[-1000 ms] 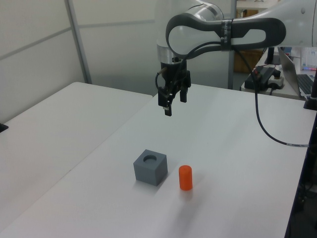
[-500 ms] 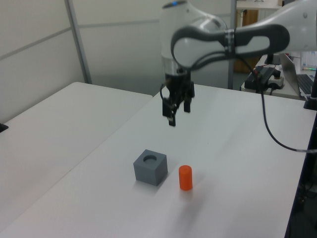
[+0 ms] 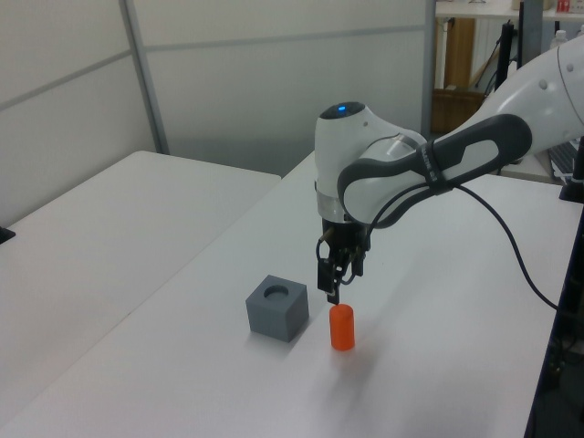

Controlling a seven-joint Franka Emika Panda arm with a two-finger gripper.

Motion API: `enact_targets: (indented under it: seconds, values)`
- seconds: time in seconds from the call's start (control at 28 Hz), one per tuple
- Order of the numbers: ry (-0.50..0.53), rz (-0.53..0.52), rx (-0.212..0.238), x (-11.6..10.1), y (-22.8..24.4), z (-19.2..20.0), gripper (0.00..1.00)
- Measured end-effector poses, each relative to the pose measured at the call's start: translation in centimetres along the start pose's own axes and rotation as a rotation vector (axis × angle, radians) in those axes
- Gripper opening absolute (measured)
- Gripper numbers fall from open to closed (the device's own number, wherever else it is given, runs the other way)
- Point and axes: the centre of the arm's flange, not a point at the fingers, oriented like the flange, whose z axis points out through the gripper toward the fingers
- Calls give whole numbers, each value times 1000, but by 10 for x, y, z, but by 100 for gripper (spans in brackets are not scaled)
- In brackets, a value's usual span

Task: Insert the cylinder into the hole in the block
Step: 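Close the gripper around the orange cylinder, then lift the orange cylinder and carry it above the grey cube's hole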

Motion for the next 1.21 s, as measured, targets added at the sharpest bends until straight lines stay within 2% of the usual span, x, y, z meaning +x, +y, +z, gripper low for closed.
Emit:
enact_targets:
  seconds: [0.57, 0.68, 0.75, 0.79, 0.93, 0.96, 1.0, 1.21]
  values:
    - [-40, -21, -2, 2, -11, 57, 99]
    - [-40, -22, -2, 2, -11, 58, 90]
    - [-39, -22, -2, 3, -11, 58, 82]
    - [-38, -22, -2, 3, -11, 58, 75]
    - [-37, -22, -2, 3, -11, 57, 63]
    - [-37, -22, -2, 3, -11, 57, 54]
    - [-37, -22, -2, 3, -11, 57, 51]
    - [-43, -28, -3, 6, -12, 50, 51]
